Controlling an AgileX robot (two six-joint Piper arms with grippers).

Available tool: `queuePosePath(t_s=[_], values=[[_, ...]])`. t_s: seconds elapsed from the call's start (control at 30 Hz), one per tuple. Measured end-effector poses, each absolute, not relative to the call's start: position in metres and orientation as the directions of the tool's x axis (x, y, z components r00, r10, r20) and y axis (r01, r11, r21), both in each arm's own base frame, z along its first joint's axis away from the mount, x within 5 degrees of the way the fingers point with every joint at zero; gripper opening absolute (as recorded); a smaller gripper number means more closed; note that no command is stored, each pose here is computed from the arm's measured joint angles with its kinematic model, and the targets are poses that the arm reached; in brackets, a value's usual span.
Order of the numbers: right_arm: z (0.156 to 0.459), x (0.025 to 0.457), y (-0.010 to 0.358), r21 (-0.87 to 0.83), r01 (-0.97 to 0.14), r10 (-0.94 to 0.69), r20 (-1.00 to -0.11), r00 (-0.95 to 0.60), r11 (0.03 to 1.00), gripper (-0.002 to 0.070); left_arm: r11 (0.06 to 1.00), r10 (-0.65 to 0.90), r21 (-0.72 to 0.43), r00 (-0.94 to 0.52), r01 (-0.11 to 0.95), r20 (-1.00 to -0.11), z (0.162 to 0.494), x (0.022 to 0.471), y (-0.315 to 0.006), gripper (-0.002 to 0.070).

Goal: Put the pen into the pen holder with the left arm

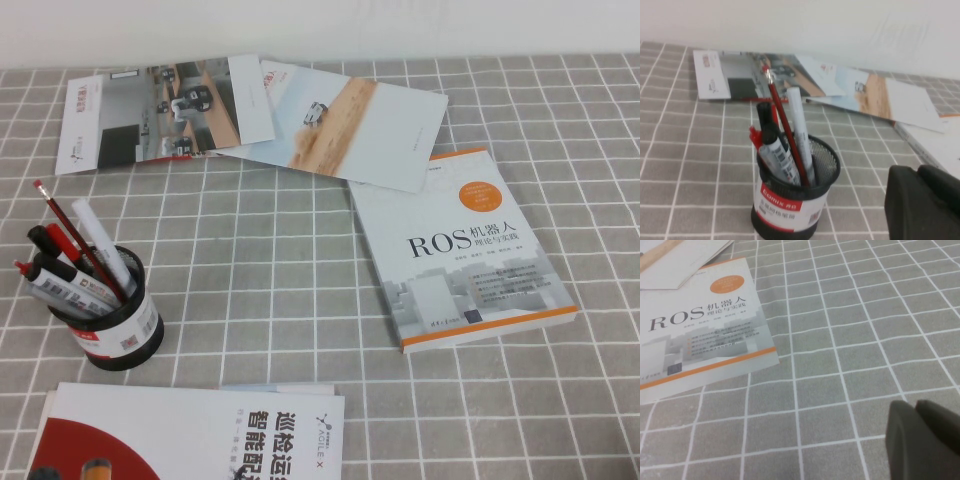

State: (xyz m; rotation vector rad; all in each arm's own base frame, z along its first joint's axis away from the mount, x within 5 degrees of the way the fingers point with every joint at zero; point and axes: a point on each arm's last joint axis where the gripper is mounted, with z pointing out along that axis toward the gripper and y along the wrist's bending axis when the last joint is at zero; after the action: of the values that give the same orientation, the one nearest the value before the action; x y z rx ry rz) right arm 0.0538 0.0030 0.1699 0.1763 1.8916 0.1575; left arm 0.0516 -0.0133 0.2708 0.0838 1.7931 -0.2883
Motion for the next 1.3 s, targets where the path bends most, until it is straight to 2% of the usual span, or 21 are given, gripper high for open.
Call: queuePosePath(t_s=[0.27, 0.47, 0.57, 0.73, 0.87, 1.3], values=[[0.170, 0.054, 0.003, 0.196, 0.044, 0.200, -0.927, -0.318, 0.980, -0.0015, 0.967, -0.094, -0.150, -0.260, 0.206, -0.961, 0.264, 0.052, -0.013, 0.0000], [0.170, 0.054, 0.003, 0.196, 0.044, 0.200, -0.927, -0.318, 0.980, -0.0015, 0.970, -0.099, -0.123, -0.118, 0.210, -0.988, 0.237, 0.061, -0.014, 0.0000], [0.170, 0.054, 0.003, 0.196, 0.044, 0.200, -0.927, -0.318, 0.980, -0.0015, 0.978, -0.108, -0.113, -0.035, 0.176, -0.994, 0.225, 0.059, -0.011, 0.0000], [0.170, 0.054, 0.003, 0.196, 0.044, 0.200, -0.927, -0.318, 0.980, -0.0015, 0.989, -0.094, -0.091, 0.014, 0.120, -0.996, 0.214, 0.054, -0.007, 0.0000], [0.170, 0.054, 0.003, 0.196, 0.044, 0.200, -0.927, -0.318, 0.980, -0.0015, 0.990, -0.076, -0.080, -0.036, 0.113, -0.996, 0.198, 0.056, -0.007, 0.0000], [0.170, 0.054, 0.003, 0.196, 0.044, 0.200, -0.927, -0.318, 0.980, -0.0015, 0.990, 0.016, -0.015, -0.216, 0.141, -0.976, 0.179, 0.054, -0.009, 0.0000]])
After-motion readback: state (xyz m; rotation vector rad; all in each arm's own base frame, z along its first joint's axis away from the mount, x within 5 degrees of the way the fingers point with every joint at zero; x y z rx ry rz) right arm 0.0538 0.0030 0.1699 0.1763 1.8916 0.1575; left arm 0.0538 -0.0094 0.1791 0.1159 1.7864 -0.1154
